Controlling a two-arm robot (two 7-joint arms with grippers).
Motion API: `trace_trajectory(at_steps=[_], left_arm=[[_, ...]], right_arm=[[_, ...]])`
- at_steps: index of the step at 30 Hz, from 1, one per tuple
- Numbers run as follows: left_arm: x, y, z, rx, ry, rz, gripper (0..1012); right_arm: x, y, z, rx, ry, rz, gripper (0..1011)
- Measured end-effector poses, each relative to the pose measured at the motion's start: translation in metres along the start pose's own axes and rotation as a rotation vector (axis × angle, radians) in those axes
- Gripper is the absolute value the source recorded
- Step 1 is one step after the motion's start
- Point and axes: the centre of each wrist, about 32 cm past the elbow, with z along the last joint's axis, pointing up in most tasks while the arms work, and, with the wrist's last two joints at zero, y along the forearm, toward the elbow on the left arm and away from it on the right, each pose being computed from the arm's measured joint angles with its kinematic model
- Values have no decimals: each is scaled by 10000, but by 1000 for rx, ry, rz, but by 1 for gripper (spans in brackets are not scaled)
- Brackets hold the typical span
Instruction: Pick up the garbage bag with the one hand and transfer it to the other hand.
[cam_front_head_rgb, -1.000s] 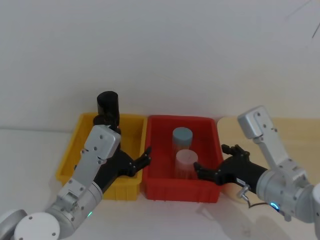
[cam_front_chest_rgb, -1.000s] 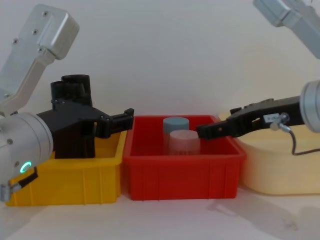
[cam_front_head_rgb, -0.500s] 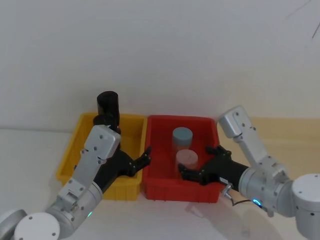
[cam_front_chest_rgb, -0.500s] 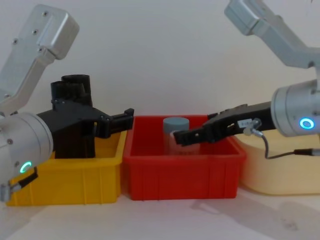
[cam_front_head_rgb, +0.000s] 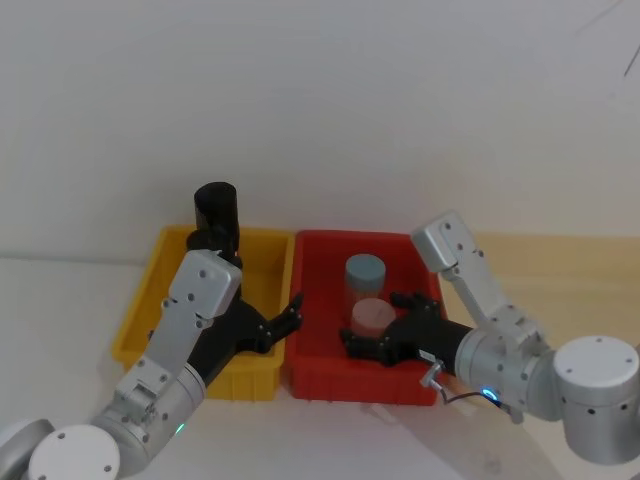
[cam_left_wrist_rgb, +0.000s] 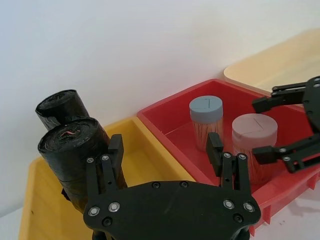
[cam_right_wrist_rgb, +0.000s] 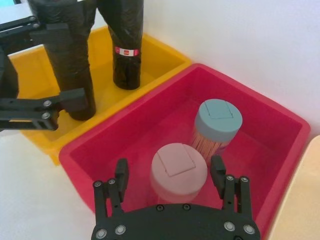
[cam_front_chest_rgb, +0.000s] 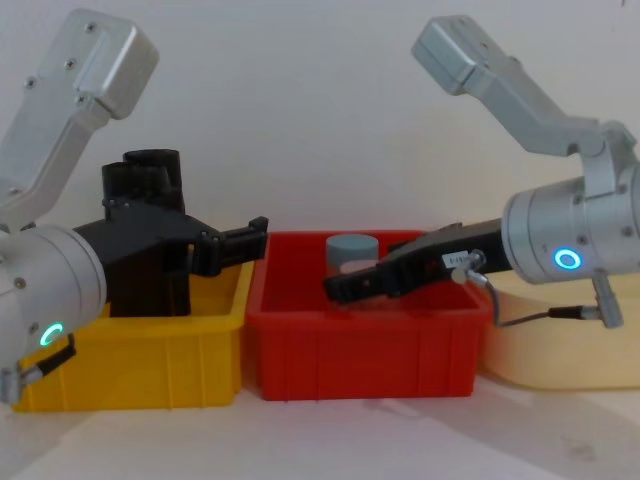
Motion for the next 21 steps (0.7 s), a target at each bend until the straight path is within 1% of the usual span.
trace_trajectory(at_steps=[8,10,14,15,16,20,21], left_arm=[[0,0,0,0,0,0,1001],[0,0,0,0,0,0,1001],[0,0,0,0,0,0,1001],[0,0,0,0,0,0,1001],[0,0,0,0,0,0,1001],[0,0,0,0,0,0,1002],[0,0,0,0,0,0,1001]], right_arm=[[54,98,-11,-1,7,-1,1001],[65,118,-15,-2,10,-1,978],[78,142,-15,-1,11,-2,898],[83,149,-17,-1,12,-2,849],[83,149,-17,-1,12,-2,849],[95,167,-21,-2,14,-3,721],[95,170,-20,-1,14,-3,709]])
